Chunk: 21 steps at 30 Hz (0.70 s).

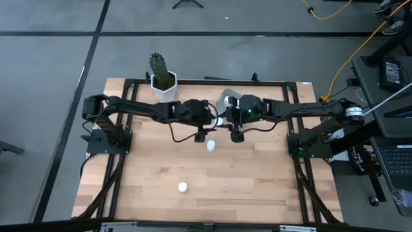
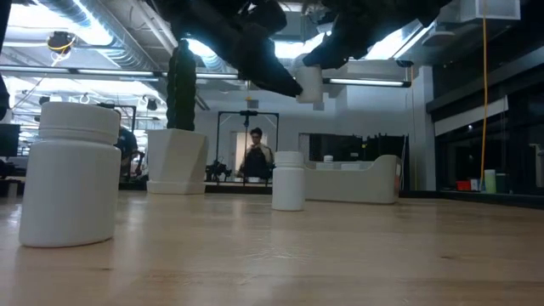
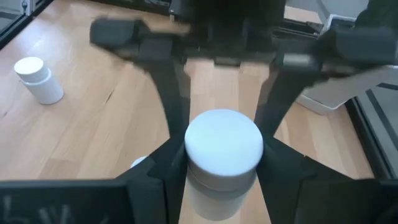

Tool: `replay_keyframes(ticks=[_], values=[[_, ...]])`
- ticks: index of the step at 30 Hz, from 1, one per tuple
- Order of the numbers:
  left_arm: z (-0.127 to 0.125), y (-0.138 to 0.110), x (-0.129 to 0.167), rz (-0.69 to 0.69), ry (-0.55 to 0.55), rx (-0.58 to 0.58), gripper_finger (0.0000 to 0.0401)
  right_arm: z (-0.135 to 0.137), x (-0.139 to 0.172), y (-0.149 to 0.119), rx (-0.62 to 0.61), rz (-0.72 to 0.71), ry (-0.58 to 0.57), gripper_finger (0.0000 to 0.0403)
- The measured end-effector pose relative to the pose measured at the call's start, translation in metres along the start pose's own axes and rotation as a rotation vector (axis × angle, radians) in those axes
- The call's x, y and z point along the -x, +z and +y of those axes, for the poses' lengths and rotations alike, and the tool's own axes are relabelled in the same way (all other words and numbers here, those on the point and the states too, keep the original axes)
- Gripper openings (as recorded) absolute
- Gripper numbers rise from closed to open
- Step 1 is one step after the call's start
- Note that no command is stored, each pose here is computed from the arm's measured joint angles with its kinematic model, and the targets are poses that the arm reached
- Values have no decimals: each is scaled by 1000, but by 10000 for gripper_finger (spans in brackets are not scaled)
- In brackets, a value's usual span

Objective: Pick and place pill bottles into a basket
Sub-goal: Put the white pill bottle into the gray bin

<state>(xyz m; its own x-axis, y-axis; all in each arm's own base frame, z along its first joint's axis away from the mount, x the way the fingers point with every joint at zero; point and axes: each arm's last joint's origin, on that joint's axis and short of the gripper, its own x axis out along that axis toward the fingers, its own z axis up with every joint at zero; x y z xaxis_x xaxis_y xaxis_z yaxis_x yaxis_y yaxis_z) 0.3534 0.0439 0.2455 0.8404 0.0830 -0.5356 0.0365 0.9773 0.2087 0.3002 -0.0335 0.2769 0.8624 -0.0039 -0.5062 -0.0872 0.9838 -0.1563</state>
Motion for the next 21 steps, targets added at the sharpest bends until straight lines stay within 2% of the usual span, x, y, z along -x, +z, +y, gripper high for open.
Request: replay_keyframes(ticks=[4, 9, 16, 21], values=[[0, 1, 18, 49, -14, 6, 220, 0, 0, 0, 1, 2, -1, 157], [-1, 0, 46, 110, -28, -7, 182, -2, 0, -2, 19, 21, -3, 155], [-7, -26, 77, 105, -17, 35, 101, -12, 1, -5, 3, 25, -37, 154], [-13, -49, 94, 19, 6, 69, 47, -21, 3, -7, -2, 31, -60, 155]])
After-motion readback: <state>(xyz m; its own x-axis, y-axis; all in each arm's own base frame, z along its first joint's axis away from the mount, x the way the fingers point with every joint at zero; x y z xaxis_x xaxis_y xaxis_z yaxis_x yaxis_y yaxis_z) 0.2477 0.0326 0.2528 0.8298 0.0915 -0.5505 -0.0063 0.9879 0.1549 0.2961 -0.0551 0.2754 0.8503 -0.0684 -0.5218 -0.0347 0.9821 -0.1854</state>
